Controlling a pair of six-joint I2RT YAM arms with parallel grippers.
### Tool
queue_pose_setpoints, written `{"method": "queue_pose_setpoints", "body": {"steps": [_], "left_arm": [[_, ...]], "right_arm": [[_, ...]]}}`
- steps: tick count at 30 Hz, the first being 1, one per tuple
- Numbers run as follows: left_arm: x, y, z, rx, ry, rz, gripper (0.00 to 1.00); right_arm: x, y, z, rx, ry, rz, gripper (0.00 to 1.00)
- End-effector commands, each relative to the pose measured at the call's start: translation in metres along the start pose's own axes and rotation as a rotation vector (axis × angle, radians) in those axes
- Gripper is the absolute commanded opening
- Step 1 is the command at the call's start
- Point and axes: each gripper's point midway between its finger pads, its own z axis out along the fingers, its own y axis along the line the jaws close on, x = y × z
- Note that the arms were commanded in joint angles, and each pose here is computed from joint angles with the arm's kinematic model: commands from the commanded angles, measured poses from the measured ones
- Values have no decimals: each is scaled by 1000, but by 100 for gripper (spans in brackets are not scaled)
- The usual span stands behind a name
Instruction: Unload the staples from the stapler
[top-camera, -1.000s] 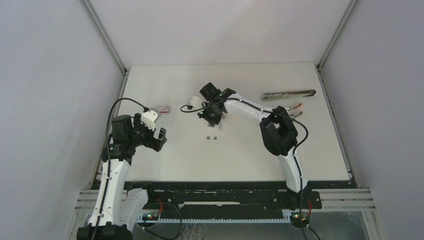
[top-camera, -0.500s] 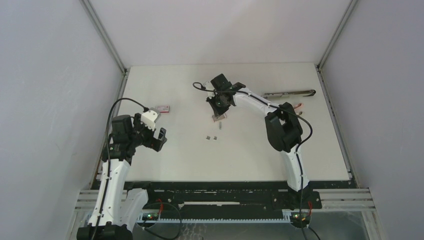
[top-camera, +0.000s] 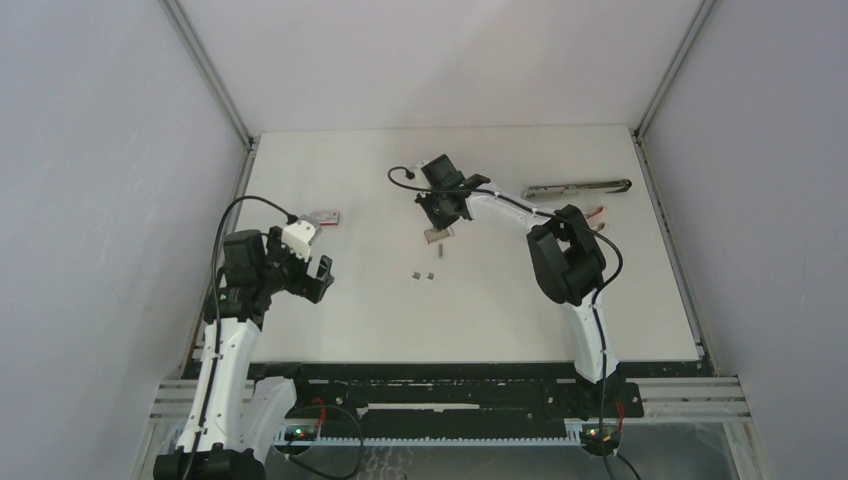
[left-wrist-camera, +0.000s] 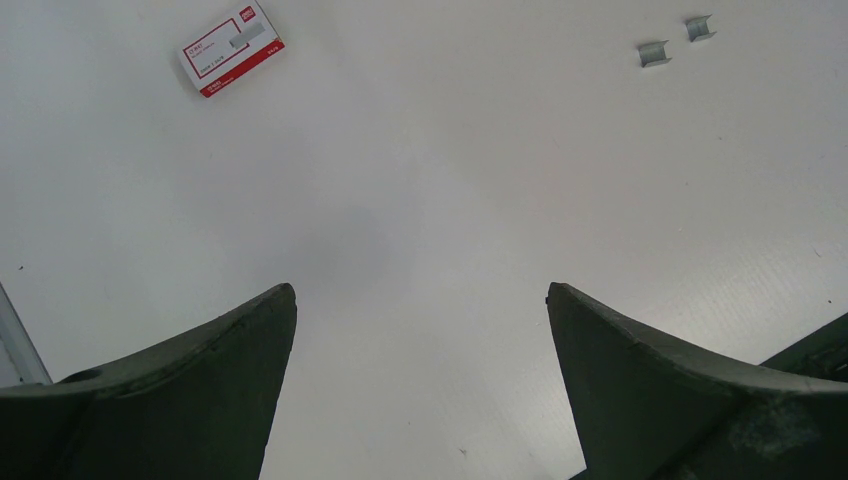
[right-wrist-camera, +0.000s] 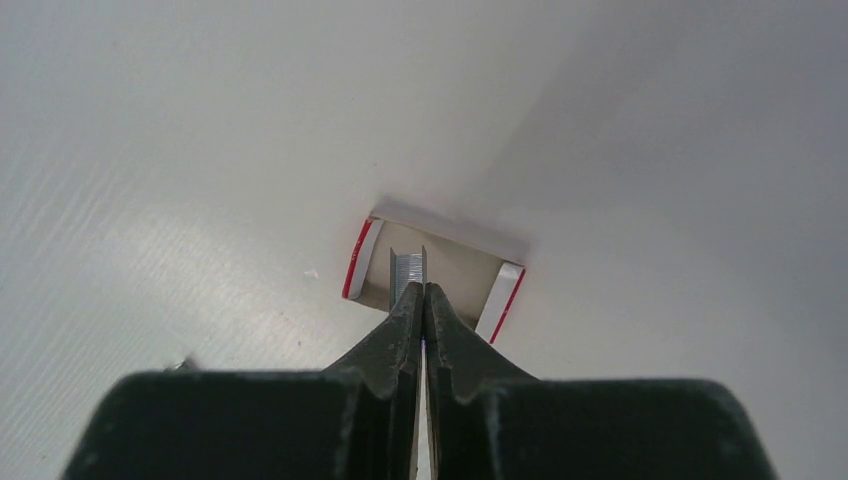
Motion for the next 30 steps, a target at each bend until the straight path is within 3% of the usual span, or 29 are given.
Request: {"method": "queue_pose_setpoints", "body": {"steps": [1,30], "left_arm": [[-1,1,2,-2,-22,-5,100],[-3,1,0,-6,-30,-1,100]], "right_arm": [[-35,-8,-21,47,-125,12,0],[-23,-12,-11,45,-89,81,0]]}}
